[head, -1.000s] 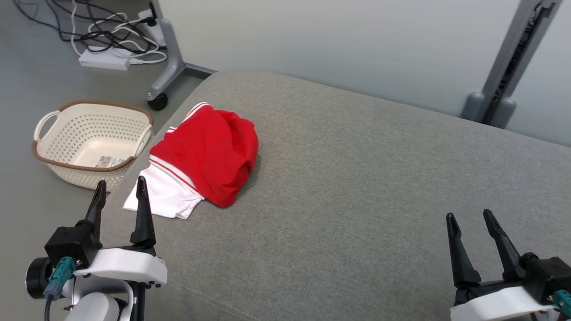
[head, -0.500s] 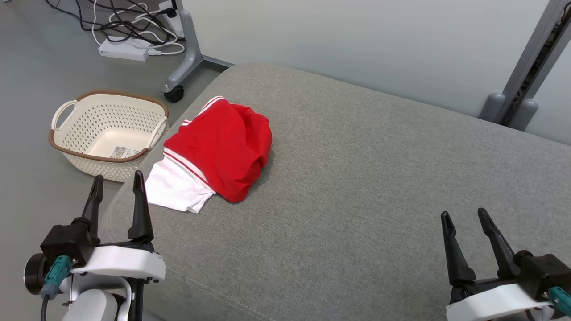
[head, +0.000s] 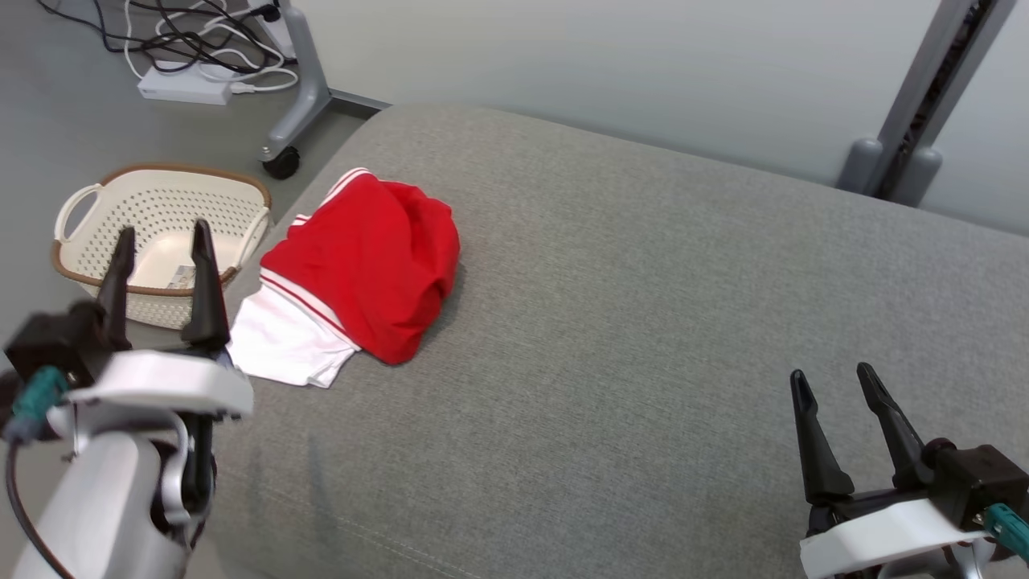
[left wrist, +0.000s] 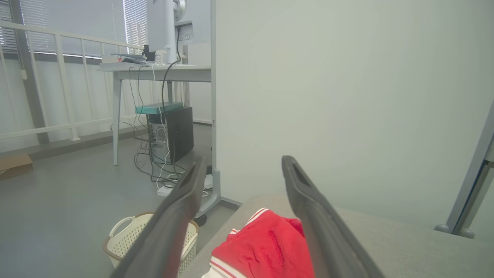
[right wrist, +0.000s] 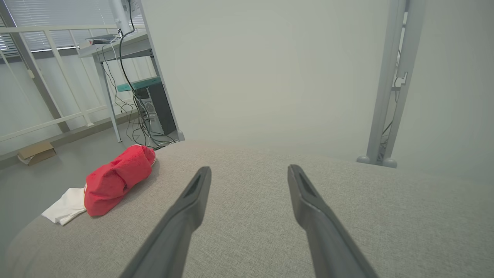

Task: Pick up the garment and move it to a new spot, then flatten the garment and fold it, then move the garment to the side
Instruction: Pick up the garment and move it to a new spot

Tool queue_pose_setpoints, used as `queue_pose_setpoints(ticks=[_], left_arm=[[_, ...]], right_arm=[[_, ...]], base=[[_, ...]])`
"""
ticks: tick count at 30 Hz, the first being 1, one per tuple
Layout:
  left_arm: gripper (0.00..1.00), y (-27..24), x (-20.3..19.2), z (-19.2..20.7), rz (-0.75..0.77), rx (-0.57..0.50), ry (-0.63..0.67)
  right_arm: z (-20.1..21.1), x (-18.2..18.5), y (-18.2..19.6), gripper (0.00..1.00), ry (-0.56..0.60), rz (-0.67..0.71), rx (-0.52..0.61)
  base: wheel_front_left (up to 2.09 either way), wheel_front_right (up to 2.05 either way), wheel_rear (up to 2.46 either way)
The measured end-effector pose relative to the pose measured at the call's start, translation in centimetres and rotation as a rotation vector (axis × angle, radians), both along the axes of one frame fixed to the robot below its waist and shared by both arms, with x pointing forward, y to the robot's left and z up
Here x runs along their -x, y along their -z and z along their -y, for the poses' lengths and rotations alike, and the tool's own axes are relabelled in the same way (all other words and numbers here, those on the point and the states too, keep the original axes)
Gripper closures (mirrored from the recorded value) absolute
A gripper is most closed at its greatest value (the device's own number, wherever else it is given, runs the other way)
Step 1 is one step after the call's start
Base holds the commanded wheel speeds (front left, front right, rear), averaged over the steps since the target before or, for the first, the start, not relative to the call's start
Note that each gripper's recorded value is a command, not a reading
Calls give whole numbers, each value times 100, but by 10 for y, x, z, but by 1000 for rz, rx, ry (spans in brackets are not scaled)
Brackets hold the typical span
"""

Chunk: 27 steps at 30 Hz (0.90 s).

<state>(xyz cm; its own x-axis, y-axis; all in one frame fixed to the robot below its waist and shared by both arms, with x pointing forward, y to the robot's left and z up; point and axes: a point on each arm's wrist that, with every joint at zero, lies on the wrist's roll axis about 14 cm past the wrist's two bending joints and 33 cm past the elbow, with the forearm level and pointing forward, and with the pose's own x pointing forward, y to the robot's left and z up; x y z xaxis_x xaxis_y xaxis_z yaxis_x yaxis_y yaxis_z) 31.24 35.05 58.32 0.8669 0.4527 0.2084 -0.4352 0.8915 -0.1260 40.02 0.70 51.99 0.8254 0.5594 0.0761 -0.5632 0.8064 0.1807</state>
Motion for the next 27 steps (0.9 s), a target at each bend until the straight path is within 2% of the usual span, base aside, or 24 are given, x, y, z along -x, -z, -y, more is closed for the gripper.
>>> queue_pose_setpoints(ticks=[6, 13, 20, 27], left_arm=[[0, 16, -53, -12, -105, 93, 53], [0, 88, -101, -16, -352, 258, 87], [0, 157, -110, -14, -554, 428, 58], [0, 211, -95, -1, -733, 591, 35]], right_arm=[[10, -10, 4, 0, 32, -8, 7], [39, -22, 26, 0, 114, -63, 41], [58, -33, 44, 0, 155, -100, 71], [60, -38, 57, 0, 146, -135, 90]], base=[[0, 0, 0], [0, 0, 0], [0, 0, 0], [0, 0, 0]])
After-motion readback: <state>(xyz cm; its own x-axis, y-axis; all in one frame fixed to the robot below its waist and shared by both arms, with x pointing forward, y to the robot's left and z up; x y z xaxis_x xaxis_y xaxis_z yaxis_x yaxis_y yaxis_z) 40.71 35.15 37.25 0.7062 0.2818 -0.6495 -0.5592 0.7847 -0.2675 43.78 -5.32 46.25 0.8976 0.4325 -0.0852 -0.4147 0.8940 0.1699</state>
